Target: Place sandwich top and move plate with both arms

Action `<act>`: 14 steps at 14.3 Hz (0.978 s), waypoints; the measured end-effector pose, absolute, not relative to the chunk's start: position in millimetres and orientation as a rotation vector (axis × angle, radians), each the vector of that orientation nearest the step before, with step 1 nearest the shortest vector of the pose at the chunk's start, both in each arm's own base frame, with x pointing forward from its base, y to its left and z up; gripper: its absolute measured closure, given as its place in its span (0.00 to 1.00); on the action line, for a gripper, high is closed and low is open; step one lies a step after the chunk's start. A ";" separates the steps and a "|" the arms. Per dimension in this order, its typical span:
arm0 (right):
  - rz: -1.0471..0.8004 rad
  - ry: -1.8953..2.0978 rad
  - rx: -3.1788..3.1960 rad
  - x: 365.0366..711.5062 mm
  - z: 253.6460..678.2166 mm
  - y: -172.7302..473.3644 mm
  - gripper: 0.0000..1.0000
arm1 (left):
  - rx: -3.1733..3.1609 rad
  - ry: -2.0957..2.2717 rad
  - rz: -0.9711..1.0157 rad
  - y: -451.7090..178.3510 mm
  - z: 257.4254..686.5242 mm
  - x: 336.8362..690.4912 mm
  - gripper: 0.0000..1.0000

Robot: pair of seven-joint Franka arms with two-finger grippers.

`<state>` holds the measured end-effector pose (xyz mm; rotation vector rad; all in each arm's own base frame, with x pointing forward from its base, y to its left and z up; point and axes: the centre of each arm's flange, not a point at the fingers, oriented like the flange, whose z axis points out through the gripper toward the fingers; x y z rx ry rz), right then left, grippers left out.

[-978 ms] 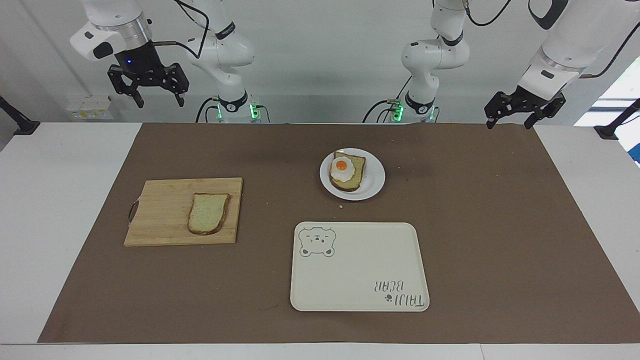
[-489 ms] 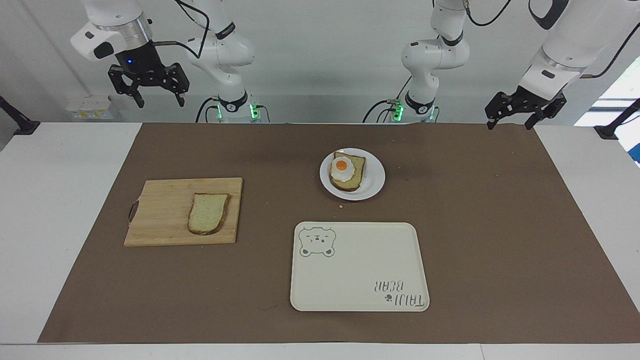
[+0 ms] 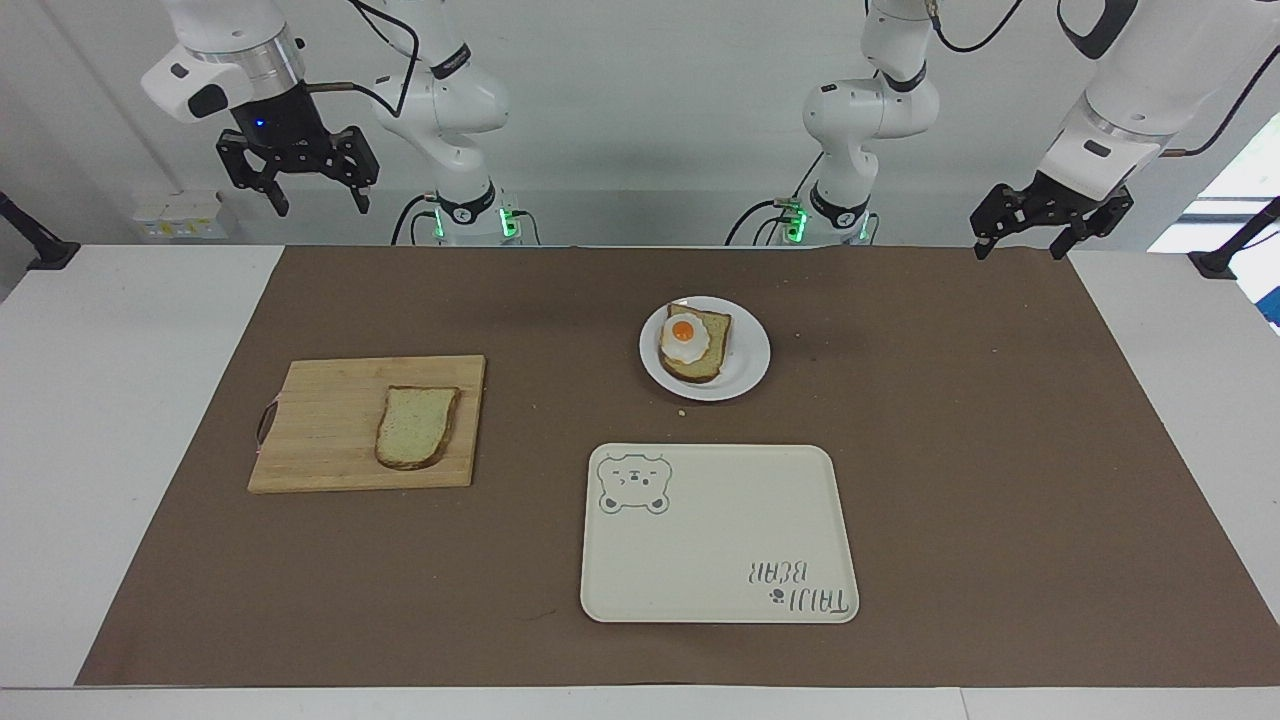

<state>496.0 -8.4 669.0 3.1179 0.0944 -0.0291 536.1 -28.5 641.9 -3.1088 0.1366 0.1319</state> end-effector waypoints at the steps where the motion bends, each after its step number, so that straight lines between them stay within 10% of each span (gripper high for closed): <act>1: -0.029 0.094 3.118 496.0 668.9 -8.4 0.00 | -3.109 0.137 0.132 -28.6 641.8 536.1 0.00; 14: -0.031 0.094 3.118 496.0 668.3 -8.4 0.00 | -3.108 0.139 0.145 -29.1 638.2 535.8 0.00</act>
